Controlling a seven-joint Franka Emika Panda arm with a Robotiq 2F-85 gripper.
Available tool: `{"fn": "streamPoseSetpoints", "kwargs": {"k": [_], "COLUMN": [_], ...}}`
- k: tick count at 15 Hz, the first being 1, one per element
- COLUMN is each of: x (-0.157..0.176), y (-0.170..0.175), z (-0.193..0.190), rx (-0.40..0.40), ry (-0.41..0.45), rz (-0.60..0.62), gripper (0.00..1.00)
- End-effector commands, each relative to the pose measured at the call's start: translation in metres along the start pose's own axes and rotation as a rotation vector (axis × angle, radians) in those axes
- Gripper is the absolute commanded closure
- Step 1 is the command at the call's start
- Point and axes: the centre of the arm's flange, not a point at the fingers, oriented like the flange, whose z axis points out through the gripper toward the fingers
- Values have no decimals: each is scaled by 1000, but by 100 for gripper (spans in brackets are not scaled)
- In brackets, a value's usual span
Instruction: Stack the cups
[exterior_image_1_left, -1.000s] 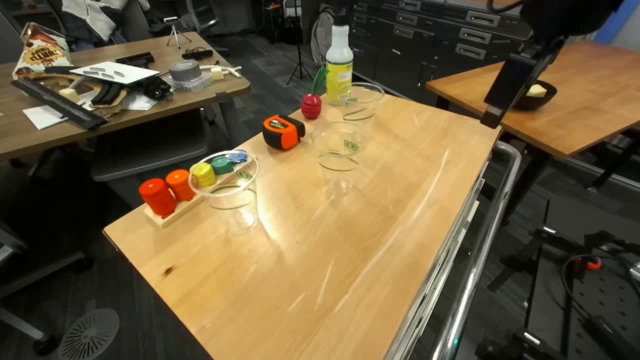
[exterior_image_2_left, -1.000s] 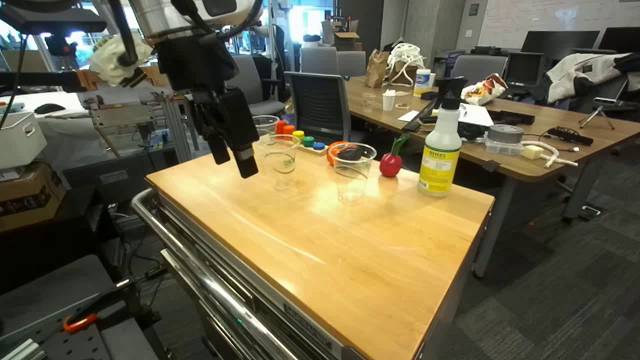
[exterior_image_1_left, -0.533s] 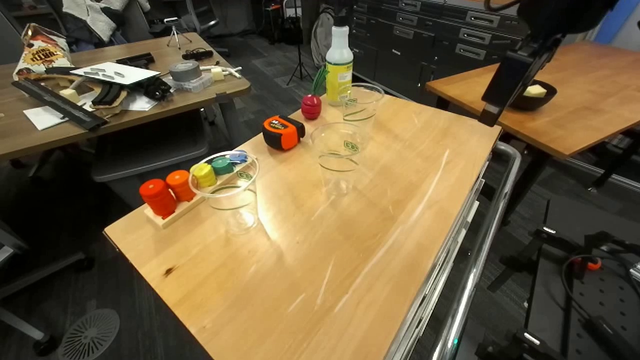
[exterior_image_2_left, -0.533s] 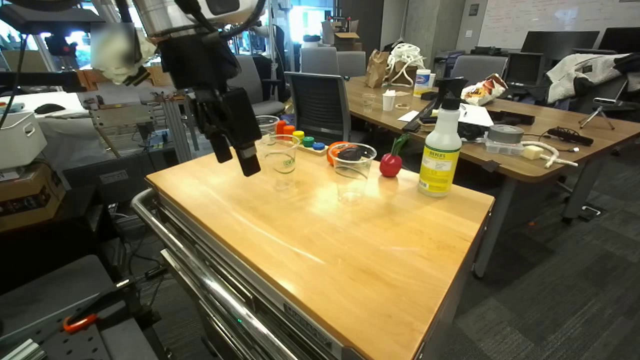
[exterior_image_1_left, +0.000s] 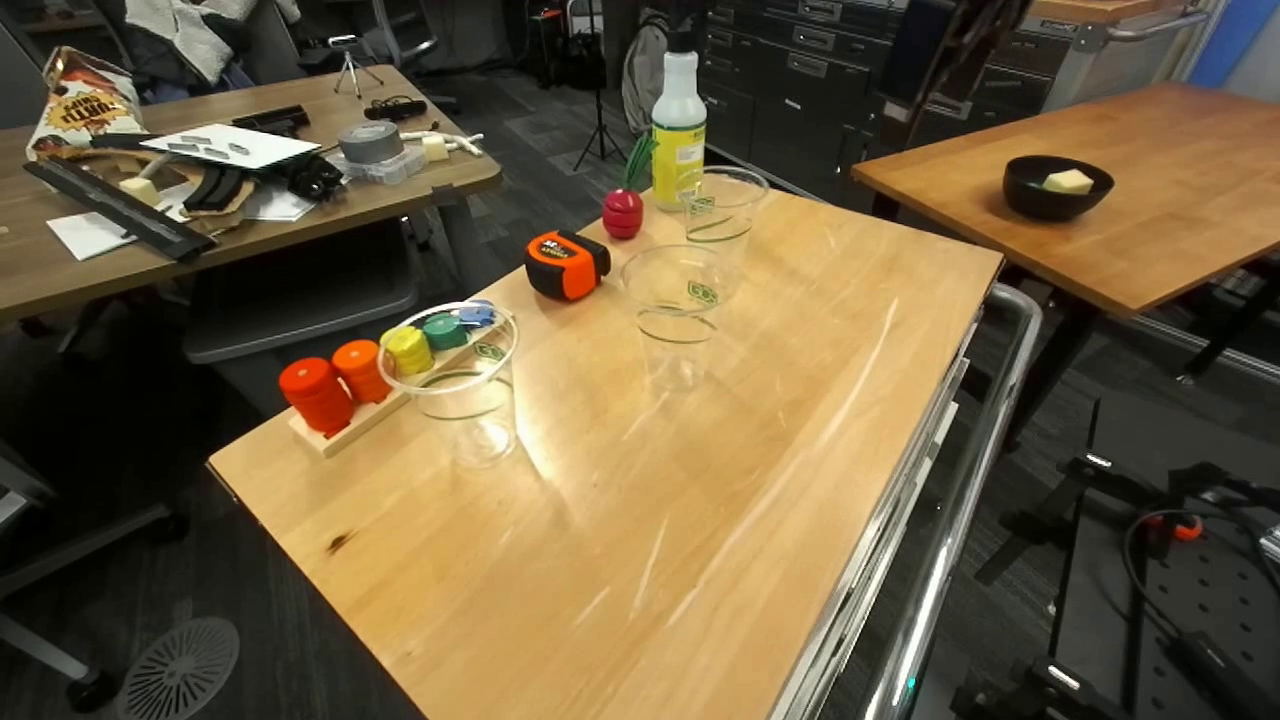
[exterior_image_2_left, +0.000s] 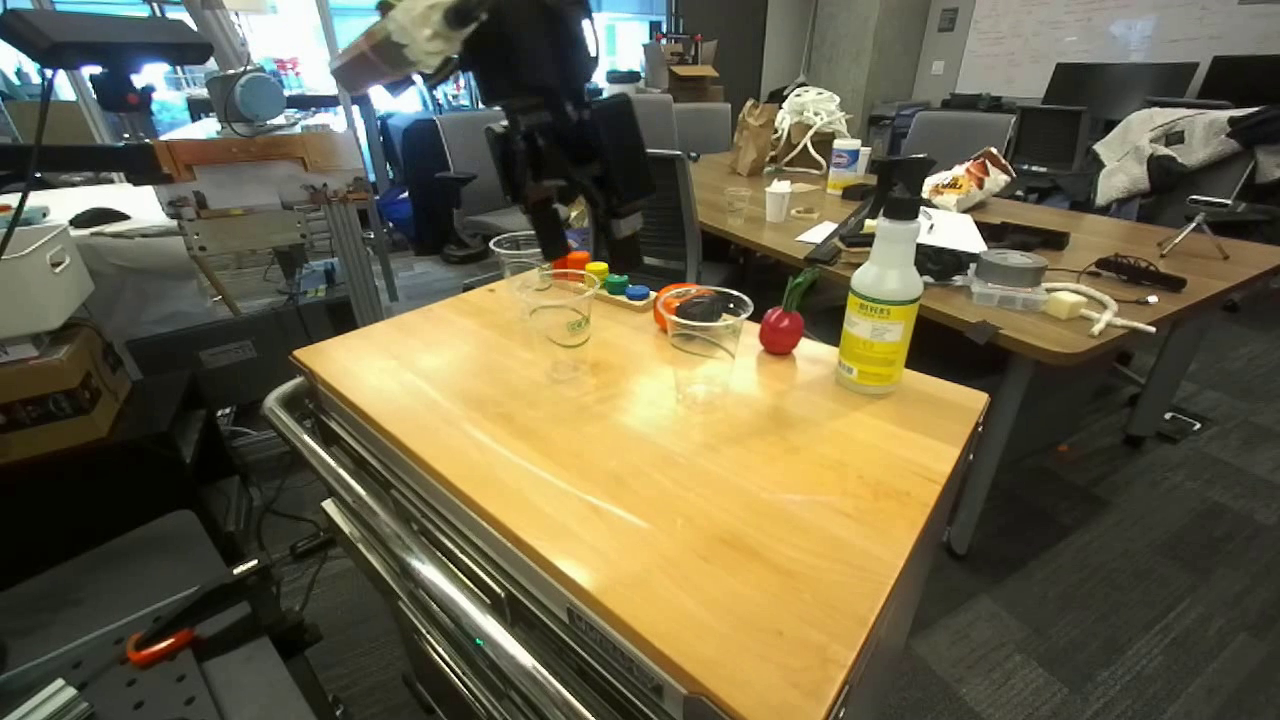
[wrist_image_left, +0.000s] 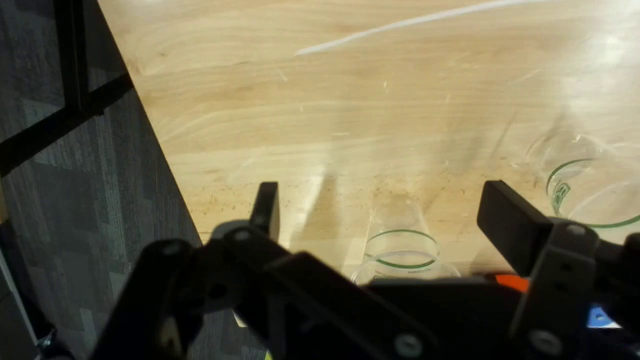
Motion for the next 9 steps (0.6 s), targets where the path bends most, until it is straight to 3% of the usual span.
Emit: {"fn": "streamPoseSetpoints", "kwargs": {"k": [1,6,9], "x": [85,154,176], "y": [20,26,17], "z": [18,66,88], "rx": [81,230,207], "ry": [-51,-133,-193], "rz": [-18,-38,-68], "gripper": [0,0,0]}}
